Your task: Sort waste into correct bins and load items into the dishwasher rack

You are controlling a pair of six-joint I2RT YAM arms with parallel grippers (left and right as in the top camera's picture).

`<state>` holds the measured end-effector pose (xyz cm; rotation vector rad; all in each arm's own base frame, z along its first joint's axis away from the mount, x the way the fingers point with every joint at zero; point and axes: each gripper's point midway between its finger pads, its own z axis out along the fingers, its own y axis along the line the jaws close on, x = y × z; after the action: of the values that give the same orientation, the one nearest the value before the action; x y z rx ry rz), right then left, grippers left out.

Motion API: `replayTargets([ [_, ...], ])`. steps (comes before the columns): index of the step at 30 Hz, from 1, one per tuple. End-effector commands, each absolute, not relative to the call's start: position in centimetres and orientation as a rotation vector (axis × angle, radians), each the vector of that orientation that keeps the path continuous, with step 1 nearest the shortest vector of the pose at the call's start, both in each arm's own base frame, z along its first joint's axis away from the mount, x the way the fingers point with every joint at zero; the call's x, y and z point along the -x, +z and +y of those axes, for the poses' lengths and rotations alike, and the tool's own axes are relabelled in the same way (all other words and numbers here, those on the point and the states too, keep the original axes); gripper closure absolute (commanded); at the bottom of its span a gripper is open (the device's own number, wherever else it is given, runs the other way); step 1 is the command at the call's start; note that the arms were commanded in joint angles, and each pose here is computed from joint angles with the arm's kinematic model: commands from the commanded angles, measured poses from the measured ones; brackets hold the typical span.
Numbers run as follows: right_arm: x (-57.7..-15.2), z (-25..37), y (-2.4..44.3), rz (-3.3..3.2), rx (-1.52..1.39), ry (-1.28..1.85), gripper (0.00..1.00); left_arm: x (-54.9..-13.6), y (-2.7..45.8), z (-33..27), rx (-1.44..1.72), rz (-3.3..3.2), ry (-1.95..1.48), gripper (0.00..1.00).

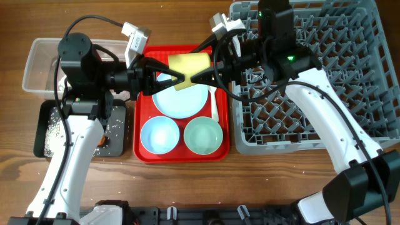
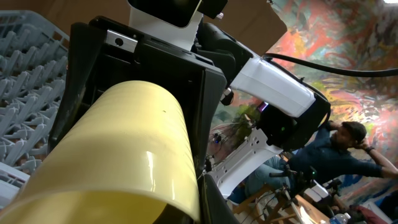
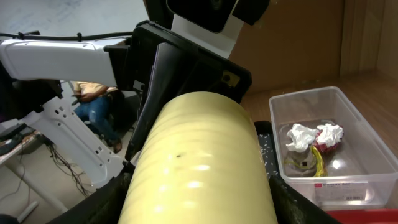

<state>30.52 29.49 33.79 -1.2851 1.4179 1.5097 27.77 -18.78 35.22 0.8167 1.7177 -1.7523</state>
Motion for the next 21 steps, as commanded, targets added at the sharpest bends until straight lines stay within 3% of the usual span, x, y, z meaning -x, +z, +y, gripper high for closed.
replayTargets([
  [1, -29.26, 29.62, 34.42, 1.358, 1.324, 1.578, 0.75, -27.51, 35.5, -18.72, -0.834, 1.712, -1.76, 0.96],
  [5, -29.39, 29.5, 34.42, 1.36, 1.321, 1.575, 0.77, -27.51, 35.5, -18.72, -0.835, 1.712, -1.76, 0.95],
  [7, -29.47, 29.41, 34.42, 1.362, 1.318, 1.574, 0.78, -27.51, 35.5, -18.72, -0.834, 1.712, -1.76, 0.86],
  [14, -29.55, 29.33, 34.42, 1.363, 1.315, 1.572, 0.79, -27.51, 35.5, -18.72, -0.834, 1.712, -1.76, 0.8],
  [21, -30.02, 29.43, 34.16, 1.402, 1.293, 1.555, 0.85, -27.53, 35.5, -18.69, -0.834, 1.712, -1.759, 0.64],
])
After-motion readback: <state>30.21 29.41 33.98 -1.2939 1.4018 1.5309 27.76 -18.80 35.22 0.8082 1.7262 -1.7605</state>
